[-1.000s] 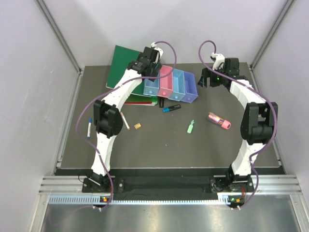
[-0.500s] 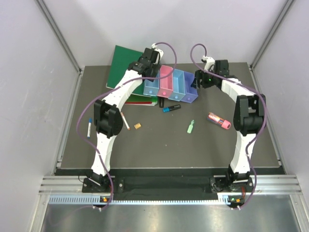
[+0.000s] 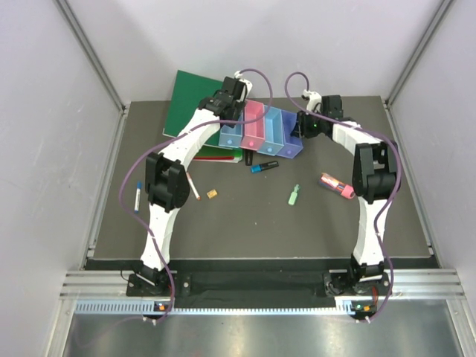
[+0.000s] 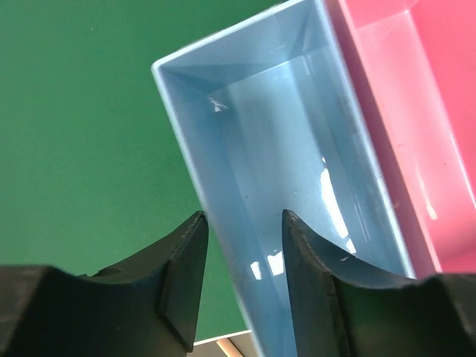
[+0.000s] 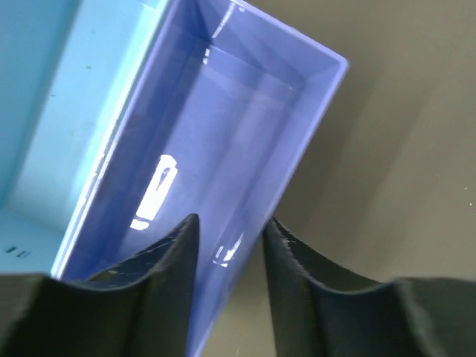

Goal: Sort the stationery into containers
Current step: Move the storage box to the center of the board.

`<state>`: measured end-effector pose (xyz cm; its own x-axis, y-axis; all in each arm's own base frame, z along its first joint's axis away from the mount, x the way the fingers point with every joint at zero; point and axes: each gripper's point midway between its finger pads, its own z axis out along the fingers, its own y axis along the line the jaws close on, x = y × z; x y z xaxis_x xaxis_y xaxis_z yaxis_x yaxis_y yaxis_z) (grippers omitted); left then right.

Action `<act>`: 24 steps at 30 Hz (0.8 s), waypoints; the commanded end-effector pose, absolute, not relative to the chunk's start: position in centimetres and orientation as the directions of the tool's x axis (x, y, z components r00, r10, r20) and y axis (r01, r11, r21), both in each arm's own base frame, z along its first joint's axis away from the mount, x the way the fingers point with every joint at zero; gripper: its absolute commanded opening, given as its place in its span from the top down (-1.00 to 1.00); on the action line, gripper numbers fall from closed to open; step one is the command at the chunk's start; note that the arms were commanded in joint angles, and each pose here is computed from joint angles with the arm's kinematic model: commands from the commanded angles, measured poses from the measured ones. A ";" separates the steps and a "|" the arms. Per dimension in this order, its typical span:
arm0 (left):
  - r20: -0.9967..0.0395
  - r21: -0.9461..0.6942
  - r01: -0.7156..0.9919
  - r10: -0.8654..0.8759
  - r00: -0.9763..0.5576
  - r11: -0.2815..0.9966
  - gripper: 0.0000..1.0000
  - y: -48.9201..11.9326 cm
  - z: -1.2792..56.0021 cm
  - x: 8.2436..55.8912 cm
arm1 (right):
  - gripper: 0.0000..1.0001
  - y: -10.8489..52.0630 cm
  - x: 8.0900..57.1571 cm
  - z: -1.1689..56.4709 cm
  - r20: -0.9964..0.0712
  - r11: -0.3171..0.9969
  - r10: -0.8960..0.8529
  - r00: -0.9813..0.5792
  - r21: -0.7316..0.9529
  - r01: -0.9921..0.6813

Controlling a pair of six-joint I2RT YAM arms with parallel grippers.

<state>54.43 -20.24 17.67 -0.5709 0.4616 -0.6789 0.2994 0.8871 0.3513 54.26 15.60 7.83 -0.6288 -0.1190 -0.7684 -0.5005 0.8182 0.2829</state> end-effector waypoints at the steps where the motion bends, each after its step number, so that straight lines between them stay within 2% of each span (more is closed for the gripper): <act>1: -0.715 0.337 0.295 0.447 -0.537 0.894 0.04 -20.9 18.6 55.0 | 0.37 17.3 55.9 10.6 -0.822 0.789 -0.098 -0.560 0.279 -0.547; 4: -0.716 0.333 0.297 0.445 -0.537 0.895 0.17 -21.1 18.6 54.9 | 0.65 17.6 55.7 11.0 -0.825 0.788 -0.100 -0.557 0.276 -0.551; 6: -0.715 0.333 0.296 0.445 -0.539 0.895 0.26 -21.0 18.6 54.9 | 0.69 17.9 55.6 10.9 -0.825 0.791 -0.115 -0.554 0.262 -0.553; 11: -0.719 0.336 0.306 0.452 -0.528 0.891 0.76 -21.3 19.0 54.8 | 0.72 18.1 55.5 11.0 -0.826 0.797 -0.141 -0.546 0.232 -0.557; 15: -0.720 0.337 0.318 0.460 -0.520 0.886 0.99 -21.8 19.1 54.7 | 0.76 18.3 55.6 11.3 -0.828 0.807 -0.156 -0.539 0.208 -0.553; 24: -0.725 0.338 0.353 0.480 -0.493 0.873 1.00 -23.5 19.6 54.0 | 0.83 17.6 56.1 12.6 -0.829 0.839 -0.247 -0.502 0.077 -0.539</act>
<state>55.14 -20.20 18.35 -0.5540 0.4333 -0.7108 0.2495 0.9010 0.3548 54.78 15.22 7.55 -0.6423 -0.1609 -0.7494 -0.4484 0.8718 0.1971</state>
